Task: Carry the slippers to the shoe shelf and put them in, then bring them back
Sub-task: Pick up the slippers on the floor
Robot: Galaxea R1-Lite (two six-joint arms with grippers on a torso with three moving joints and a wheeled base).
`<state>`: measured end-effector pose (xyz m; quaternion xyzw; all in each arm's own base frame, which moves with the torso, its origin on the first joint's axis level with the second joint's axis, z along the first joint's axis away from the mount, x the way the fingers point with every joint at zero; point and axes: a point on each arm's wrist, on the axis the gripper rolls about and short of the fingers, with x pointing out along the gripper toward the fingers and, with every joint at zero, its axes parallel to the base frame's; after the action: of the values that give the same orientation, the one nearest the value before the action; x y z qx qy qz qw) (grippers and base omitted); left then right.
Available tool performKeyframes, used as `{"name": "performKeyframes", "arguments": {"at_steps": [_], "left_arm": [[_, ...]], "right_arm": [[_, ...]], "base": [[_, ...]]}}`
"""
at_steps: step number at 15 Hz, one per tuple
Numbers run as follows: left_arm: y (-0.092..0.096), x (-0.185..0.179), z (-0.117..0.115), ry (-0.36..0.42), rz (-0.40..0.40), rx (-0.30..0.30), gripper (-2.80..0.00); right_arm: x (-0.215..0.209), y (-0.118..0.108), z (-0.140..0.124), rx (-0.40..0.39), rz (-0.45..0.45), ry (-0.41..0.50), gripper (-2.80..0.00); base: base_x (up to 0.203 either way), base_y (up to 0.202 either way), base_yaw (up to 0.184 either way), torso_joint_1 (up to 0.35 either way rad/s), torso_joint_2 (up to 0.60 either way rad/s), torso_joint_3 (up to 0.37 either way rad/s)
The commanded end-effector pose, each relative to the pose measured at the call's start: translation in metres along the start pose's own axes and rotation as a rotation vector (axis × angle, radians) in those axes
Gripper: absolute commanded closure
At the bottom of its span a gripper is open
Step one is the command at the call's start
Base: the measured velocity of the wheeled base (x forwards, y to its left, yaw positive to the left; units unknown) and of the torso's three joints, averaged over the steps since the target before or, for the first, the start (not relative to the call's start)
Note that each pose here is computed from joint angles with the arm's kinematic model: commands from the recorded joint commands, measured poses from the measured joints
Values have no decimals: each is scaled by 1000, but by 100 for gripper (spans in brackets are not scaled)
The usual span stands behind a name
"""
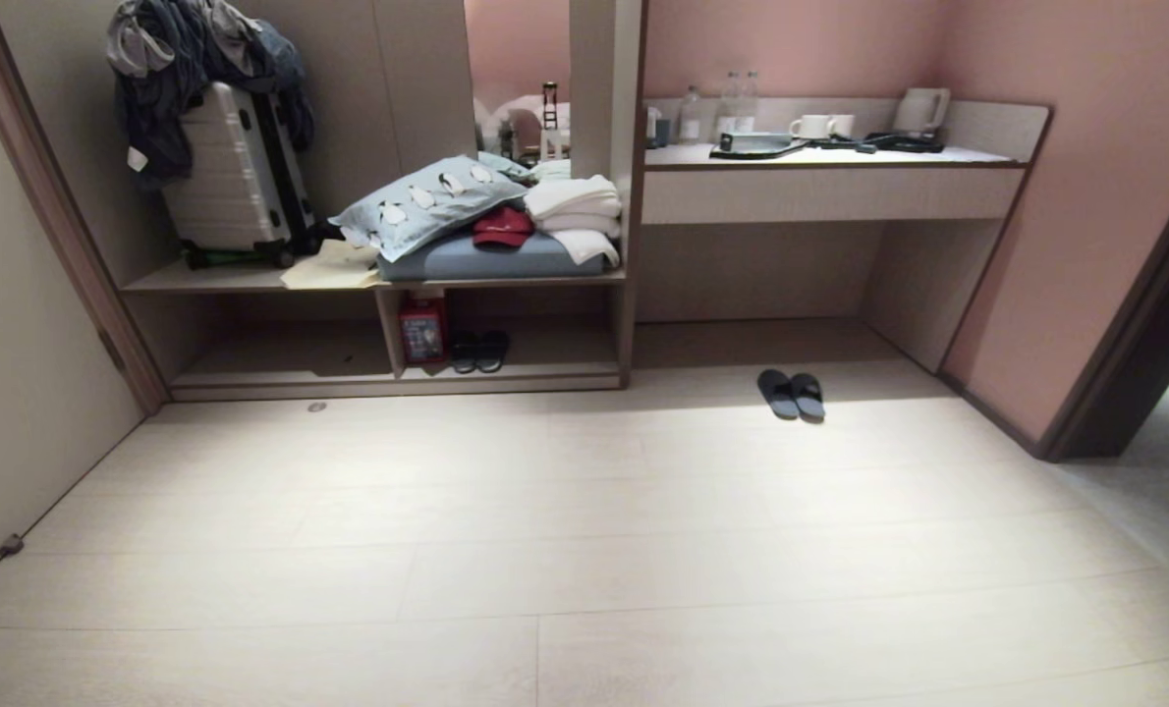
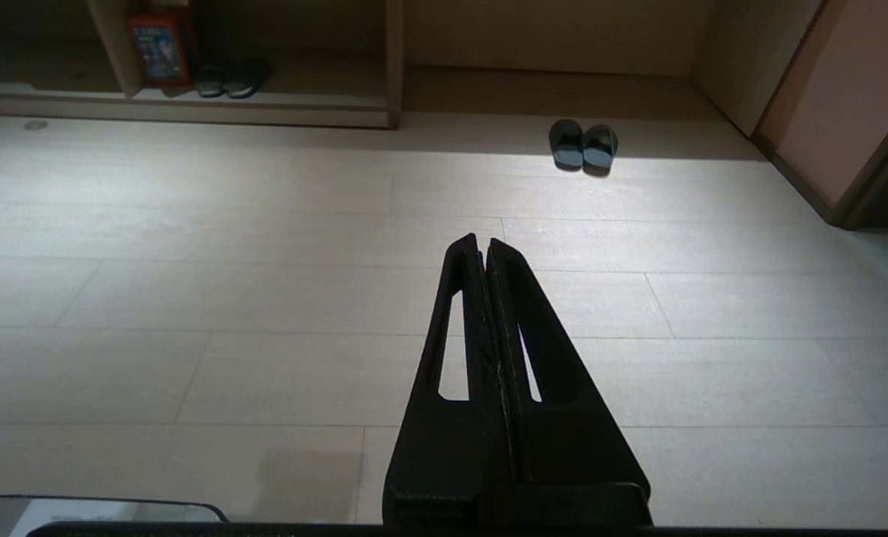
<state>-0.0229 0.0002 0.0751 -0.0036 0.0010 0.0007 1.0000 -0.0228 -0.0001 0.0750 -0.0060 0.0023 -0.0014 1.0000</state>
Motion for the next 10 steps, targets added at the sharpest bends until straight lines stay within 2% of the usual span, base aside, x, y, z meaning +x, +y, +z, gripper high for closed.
{"name": "performKeyframes", "arguments": {"at_steps": [1,10], "left_arm": [[0,0,0,3,0,0,0],[0,0,0,3,0,0,0]], "right_arm": [[0,0,0,0,-2,0,0],[0,0,0,0,-2,-3,0]], "base": [[0,0,0,0,0,0],[0,0,0,0,0,0]]}}
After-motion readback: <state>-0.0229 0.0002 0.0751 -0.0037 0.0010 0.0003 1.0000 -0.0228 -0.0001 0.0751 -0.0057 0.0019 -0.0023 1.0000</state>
